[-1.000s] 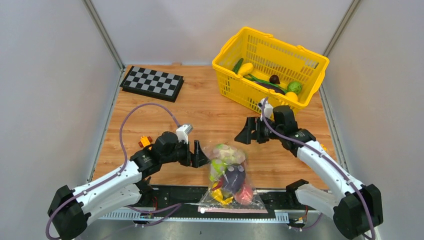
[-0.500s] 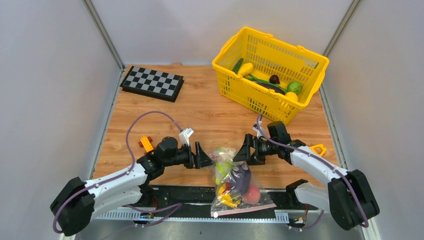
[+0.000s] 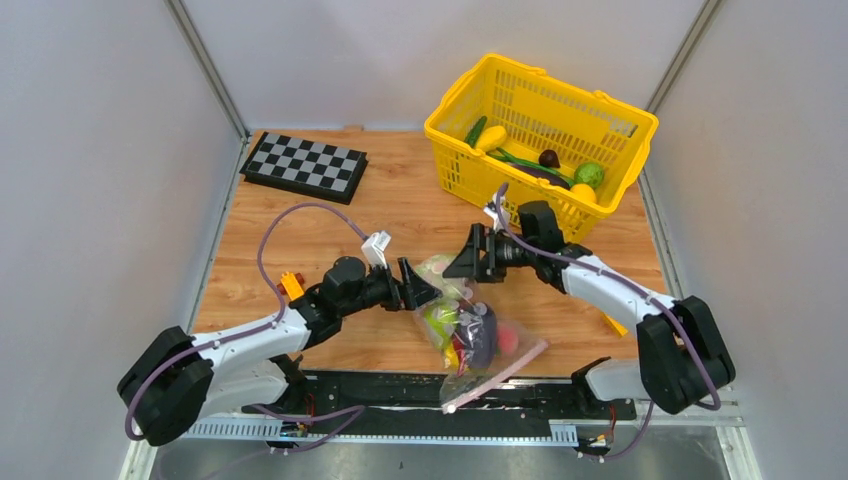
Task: Place the food in the zip-top bag and seal the zipper
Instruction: Move the zipper food storage bag to the center of the board.
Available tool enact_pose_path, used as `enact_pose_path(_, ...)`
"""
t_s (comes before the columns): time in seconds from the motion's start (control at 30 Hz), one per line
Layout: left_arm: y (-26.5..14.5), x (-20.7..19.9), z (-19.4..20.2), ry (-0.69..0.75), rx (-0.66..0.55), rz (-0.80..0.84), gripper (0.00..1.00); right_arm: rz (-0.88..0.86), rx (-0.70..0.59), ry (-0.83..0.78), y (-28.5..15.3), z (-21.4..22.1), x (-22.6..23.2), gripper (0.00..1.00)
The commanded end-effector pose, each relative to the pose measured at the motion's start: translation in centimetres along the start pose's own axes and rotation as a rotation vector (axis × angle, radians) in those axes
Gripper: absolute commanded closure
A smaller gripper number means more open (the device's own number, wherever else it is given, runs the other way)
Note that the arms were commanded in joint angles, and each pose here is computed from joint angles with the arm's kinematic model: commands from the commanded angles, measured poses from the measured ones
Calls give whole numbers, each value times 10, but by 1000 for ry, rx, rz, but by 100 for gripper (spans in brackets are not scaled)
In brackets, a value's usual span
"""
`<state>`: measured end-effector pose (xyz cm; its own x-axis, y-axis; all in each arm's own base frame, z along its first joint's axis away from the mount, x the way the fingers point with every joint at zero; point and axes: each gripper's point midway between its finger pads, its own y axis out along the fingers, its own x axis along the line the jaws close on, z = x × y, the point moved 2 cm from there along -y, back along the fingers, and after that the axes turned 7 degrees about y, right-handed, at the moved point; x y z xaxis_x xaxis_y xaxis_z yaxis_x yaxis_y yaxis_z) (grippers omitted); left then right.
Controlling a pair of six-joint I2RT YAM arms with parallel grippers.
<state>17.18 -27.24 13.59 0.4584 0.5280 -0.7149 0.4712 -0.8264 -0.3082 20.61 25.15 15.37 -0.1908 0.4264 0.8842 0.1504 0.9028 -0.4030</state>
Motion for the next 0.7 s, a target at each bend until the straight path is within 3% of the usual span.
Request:
enact_pose_path(0.0,11,-20,-53,131,-151,-3,0,-95,-83,-169,8,-50,45,0)
enact_pose_path(0.23,0,12,-100,311,-166,-296,0,145,-206,-205,12,-90,17,0)
enact_pose_path(0.43,-30,50,-95,382,-94,-548,0,449,-283,-322,-17,-100,-23,0)
enact_pose_path(0.67,-54,57,-83,358,-114,-580,0,406,-246,-370,-16,-82,-28,0)
